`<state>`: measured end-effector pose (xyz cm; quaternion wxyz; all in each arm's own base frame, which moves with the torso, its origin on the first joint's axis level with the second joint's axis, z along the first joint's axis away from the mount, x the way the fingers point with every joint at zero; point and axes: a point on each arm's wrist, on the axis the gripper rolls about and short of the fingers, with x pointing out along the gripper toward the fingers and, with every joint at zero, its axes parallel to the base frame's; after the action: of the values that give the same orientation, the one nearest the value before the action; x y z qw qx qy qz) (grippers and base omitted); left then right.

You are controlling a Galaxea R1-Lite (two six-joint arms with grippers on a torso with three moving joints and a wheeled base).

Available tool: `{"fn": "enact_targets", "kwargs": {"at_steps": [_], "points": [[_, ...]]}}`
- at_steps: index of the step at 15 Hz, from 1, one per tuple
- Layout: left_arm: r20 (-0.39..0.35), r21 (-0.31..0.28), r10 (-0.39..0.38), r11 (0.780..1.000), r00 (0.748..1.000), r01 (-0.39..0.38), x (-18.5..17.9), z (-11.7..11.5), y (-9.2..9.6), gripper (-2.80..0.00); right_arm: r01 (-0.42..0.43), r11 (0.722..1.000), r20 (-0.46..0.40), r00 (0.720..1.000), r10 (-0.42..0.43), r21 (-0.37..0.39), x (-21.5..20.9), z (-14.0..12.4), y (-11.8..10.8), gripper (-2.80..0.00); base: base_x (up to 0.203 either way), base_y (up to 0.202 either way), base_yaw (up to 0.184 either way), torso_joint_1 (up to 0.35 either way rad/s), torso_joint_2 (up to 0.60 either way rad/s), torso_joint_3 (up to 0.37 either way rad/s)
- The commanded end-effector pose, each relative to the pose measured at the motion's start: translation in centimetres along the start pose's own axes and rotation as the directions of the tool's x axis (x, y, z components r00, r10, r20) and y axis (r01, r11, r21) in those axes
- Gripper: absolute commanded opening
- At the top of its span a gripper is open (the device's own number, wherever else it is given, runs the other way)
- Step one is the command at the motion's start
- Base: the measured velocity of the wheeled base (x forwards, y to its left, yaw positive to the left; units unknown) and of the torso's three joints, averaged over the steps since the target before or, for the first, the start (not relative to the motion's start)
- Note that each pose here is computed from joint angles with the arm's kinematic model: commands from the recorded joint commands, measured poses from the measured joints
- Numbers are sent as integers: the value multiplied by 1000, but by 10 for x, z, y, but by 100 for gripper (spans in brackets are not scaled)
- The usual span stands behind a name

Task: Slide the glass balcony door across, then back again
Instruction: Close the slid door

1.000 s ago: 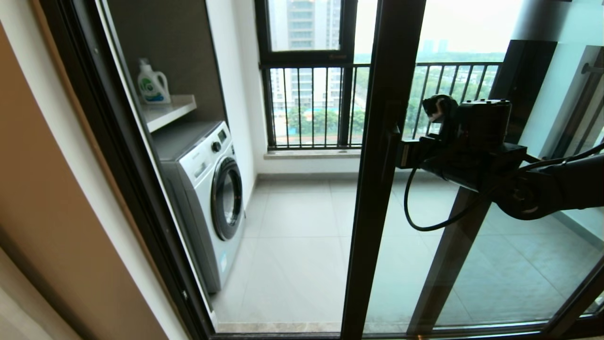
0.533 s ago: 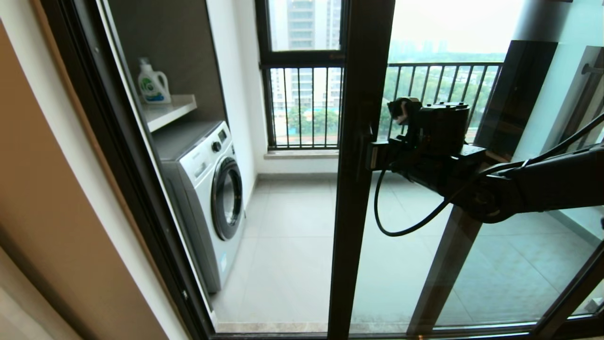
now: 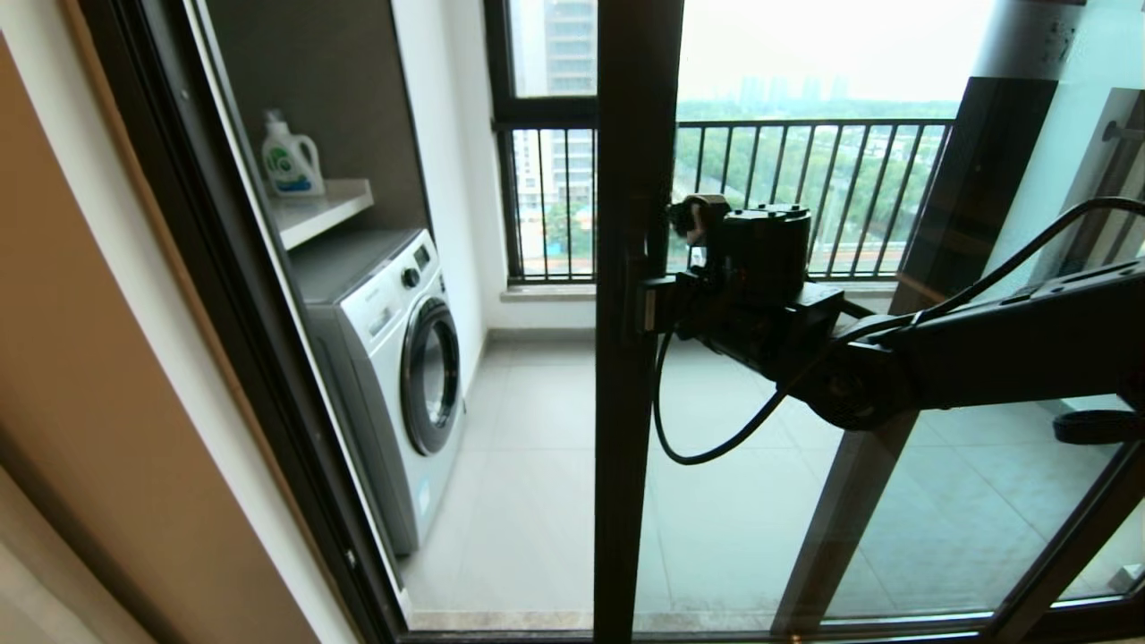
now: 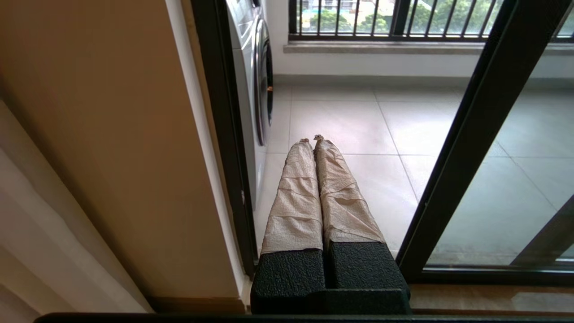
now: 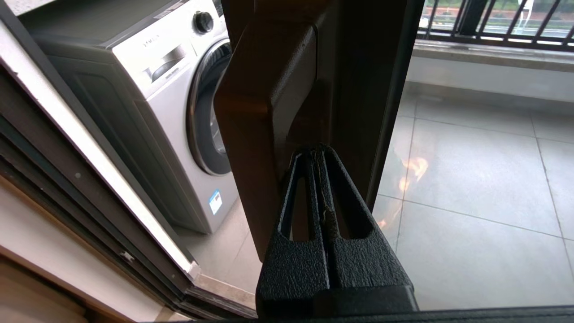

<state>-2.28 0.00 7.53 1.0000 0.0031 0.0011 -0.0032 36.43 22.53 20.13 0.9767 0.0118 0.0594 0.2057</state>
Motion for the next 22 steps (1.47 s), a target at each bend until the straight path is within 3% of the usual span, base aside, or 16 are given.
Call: {"fn": "enact_targets", "kwargs": {"at_steps": [1,9,14,18,22], "points": [[-1,0,0,1000,1000,0,0,0,0,-280,-15,1000,-9,1000,15,-3,11,-8,9,-280,0,0,0,0,0,0],[-1,0,0,1000,1000,0,0,0,0,-280,-77,997,7,997,77,-9,30,-8,53,-280,0,0,0,0,0,0],[-1,0,0,1000,1000,0,0,0,0,-280,-98,995,-9,995,98,-14,29,-11,65,-280,0,0,0,0,0,0],[-1,0,0,1000,1000,0,0,0,0,-280,-63,998,-5,998,62,-12,16,-2,59,-280,0,0,0,0,0,0],[-1,0,0,1000,1000,0,0,0,0,-280,-50,999,-24,998,49,-11,-25,10,45,-280,0,0,0,0,0,0]]}}
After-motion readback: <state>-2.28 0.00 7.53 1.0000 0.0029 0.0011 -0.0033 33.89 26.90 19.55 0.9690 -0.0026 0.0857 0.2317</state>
